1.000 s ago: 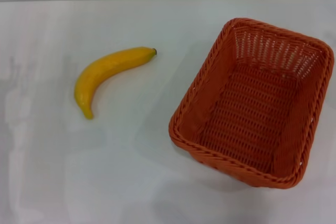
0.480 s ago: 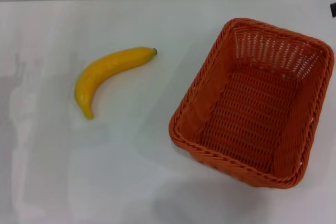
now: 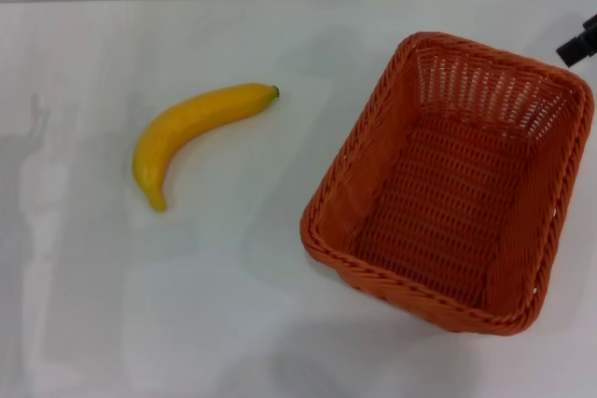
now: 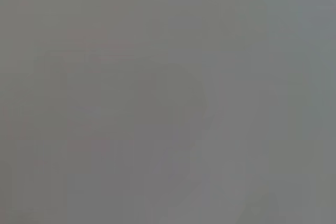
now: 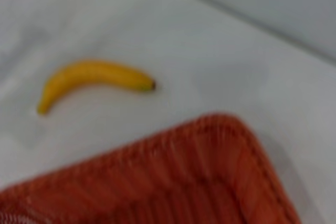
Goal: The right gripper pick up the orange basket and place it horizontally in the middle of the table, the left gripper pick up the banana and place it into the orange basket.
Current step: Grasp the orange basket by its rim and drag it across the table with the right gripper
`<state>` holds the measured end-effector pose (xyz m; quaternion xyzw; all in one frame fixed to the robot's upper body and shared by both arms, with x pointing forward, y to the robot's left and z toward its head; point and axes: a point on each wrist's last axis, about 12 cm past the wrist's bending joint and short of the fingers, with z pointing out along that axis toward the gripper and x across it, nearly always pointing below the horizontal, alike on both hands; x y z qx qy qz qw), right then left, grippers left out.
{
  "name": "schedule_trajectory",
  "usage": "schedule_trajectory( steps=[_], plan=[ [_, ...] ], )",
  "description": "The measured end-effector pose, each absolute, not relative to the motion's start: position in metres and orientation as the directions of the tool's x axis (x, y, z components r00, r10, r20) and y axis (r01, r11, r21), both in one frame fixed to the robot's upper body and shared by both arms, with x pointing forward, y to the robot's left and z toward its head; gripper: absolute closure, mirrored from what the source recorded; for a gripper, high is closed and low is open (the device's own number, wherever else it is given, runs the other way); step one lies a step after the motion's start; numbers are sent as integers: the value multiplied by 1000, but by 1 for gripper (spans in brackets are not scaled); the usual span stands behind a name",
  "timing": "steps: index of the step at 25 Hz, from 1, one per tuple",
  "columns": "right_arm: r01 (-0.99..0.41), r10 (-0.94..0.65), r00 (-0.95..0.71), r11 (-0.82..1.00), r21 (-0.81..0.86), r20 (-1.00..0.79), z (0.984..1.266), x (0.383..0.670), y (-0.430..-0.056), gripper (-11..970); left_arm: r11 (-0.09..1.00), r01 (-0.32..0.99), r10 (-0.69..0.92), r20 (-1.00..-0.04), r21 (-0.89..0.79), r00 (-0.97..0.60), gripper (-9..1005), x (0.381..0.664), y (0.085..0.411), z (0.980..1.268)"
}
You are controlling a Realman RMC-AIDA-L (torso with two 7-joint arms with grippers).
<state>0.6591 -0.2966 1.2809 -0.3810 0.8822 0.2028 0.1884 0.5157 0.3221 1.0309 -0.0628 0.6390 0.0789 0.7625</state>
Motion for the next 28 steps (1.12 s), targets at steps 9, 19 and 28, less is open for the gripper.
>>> schedule_trajectory(
  steps=[9, 19, 28],
  plan=[
    [-765, -643, -607, 632, 124, -467, 1278, 666, -266, 152, 983, -184, 45, -984, 13, 171, 147, 517, 320, 1031],
    [-785, -649, -544, 617, 50, -531, 1273, 676, -238, 152, 983, -184, 45, -984, 13, 170, 146, 517, 320, 1031],
    [-775, -664, -522, 632, -27, -535, 1255, 683, -224, 153, 983, -183, 43, -985, 11, 169, 145, 516, 319, 1031]
  ],
)
